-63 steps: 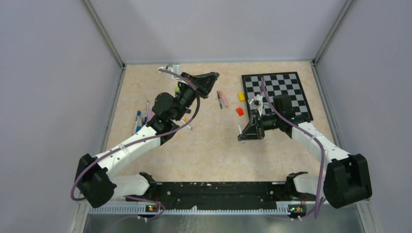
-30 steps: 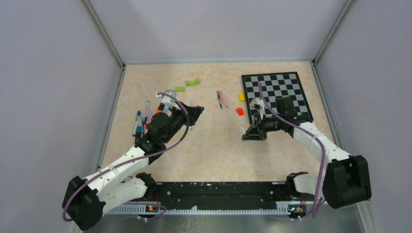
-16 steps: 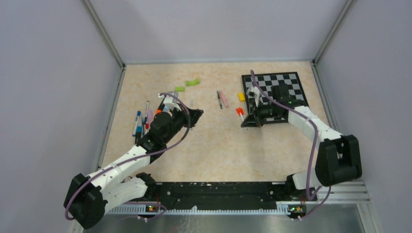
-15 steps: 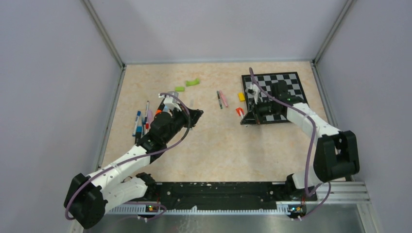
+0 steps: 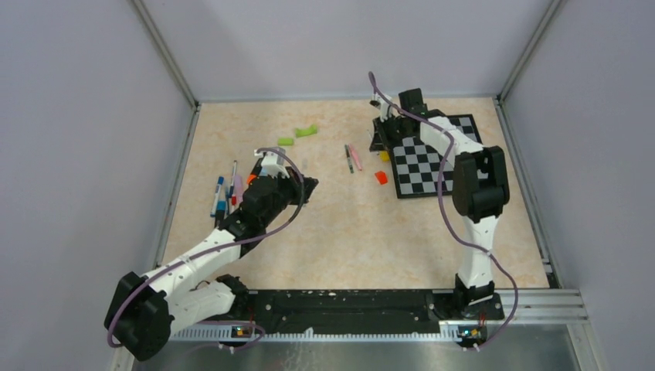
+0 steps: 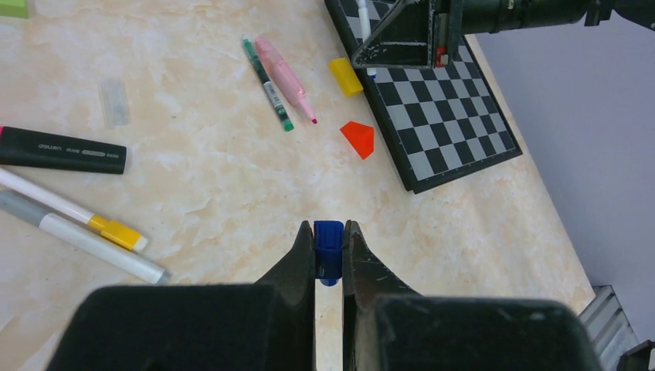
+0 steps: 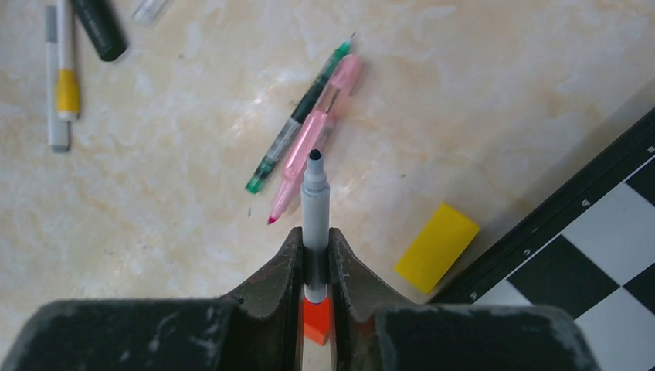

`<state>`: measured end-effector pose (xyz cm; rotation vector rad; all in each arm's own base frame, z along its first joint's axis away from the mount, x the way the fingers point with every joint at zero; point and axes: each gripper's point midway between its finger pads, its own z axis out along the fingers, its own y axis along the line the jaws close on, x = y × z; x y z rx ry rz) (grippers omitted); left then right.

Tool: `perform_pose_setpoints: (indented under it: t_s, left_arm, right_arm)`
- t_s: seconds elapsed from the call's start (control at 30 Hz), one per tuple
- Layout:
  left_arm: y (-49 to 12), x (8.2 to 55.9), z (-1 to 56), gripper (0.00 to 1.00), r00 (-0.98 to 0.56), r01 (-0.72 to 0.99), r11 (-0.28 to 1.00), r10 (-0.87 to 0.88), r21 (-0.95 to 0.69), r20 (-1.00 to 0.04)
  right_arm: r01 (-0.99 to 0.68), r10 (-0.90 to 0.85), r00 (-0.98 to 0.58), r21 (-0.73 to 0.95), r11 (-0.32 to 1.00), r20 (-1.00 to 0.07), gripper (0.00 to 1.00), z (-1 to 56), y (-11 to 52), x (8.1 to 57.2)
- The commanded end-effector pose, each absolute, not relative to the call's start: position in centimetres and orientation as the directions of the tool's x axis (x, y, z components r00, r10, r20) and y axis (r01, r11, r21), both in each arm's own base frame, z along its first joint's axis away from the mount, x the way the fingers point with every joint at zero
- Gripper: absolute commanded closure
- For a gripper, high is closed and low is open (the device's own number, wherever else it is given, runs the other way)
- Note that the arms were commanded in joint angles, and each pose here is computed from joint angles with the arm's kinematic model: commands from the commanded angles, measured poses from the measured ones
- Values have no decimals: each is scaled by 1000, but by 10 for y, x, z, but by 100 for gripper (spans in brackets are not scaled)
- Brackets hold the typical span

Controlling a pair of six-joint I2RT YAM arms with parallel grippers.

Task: Open the pen caps
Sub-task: Place the pen at the center of the board, then place the pen cap at the center of the board.

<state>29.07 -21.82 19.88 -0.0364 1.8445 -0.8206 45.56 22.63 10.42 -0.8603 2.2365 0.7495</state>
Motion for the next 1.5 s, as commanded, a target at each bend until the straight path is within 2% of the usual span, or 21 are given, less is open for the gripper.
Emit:
perform_pose_setpoints:
  t_s: [0.0,0.43,0.57,0.77,0.9,1.1,1.33,1.47]
  left_arm:
    - [-211,297,191,100,-419,333,793,-360,-510,-834]
    - [-206,299,187,100,-426,329,799,-351,-504,-834]
    - [-205,296,190,100,-427,329,794,-357,-510,-831]
    - [-208,294,198,100,-425,349,780,-362,-519,-830]
    - [-217,297,198,100,-454,379,772,-326,-511,-829]
    - [-229,316,194,100,-515,371,802,-242,-468,-822]
    - [-224,355,158,100,-608,246,901,-143,-356,-781]
    - [-220,381,126,99,-685,179,944,-82,-276,-724]
  right_arm:
    - [-680,-365,-637,273,680,-679,89,93,233,481]
    - [-633,-338,-714,359,686,-614,78,54,249,493]
    - [-642,-339,-705,359,678,-622,76,63,250,492]
    - [-689,-356,-649,319,651,-672,75,107,246,478]
    - [-739,-374,-585,281,613,-720,74,147,237,450]
    - [-797,-385,-521,271,540,-762,73,177,219,388]
    - [-835,-340,-465,276,477,-818,71,188,189,315]
    - [-851,-286,-375,205,484,-882,64,196,174,287]
